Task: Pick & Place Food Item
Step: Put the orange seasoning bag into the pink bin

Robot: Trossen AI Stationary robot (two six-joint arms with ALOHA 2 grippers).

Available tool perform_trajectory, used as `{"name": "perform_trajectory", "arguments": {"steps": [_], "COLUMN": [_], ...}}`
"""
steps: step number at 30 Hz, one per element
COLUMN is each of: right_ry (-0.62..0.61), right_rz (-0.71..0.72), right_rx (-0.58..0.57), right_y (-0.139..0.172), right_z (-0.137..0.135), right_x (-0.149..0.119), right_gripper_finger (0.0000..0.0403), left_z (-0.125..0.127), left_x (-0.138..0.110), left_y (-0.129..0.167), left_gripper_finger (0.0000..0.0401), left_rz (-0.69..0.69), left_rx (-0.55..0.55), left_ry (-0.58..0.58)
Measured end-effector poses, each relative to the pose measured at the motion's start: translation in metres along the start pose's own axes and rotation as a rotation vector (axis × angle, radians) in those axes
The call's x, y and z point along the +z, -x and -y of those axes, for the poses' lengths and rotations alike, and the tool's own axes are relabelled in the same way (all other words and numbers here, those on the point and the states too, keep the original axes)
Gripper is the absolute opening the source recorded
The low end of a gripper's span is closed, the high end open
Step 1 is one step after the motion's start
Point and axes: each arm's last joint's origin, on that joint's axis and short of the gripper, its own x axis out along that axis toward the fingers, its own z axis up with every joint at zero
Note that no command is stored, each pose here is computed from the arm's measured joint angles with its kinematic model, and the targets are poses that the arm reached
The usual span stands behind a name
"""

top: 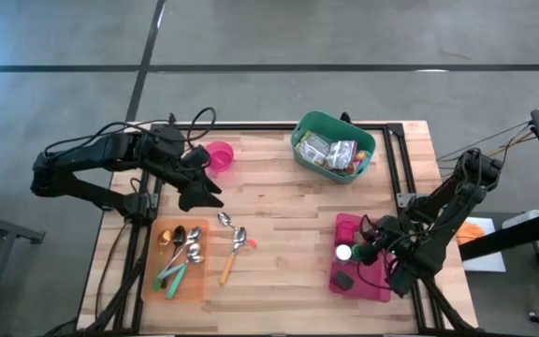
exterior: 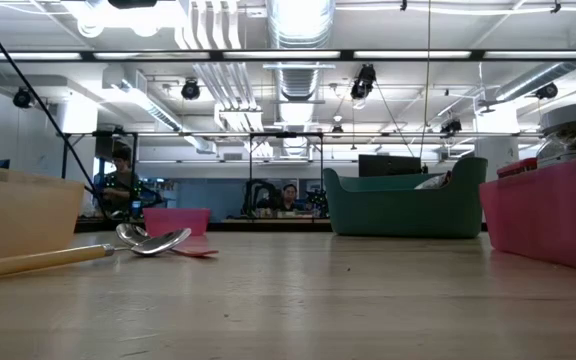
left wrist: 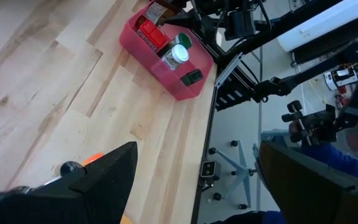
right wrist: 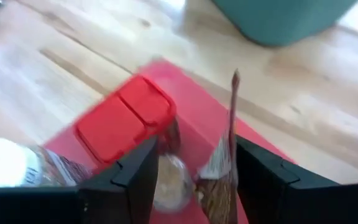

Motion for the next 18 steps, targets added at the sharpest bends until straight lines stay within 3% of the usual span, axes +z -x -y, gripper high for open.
{"name": "perform_trajectory", "arguments": {"steps": [12, 18], "right_ry": [-0.034, -0.048], "right_rz": [0.087, 0.181], "right_rx": [0.036, 0.086], "right_y": [0.0, -0.001], "right_z": [-0.002, -0.005], "right_x": [0.006, 0.015], "right_gripper_finger": [0.0184, 0.0132], "left_z": [0.0, 0.0], "left_x": [0.0, 0.0], "left_y": [0.0, 0.0], "left_gripper_finger": [0.0341, 0.0341], "left_rz": [0.0, 0.001], "left_rx": [0.0, 0.0], "left_ry": [0.006, 0.0]}}
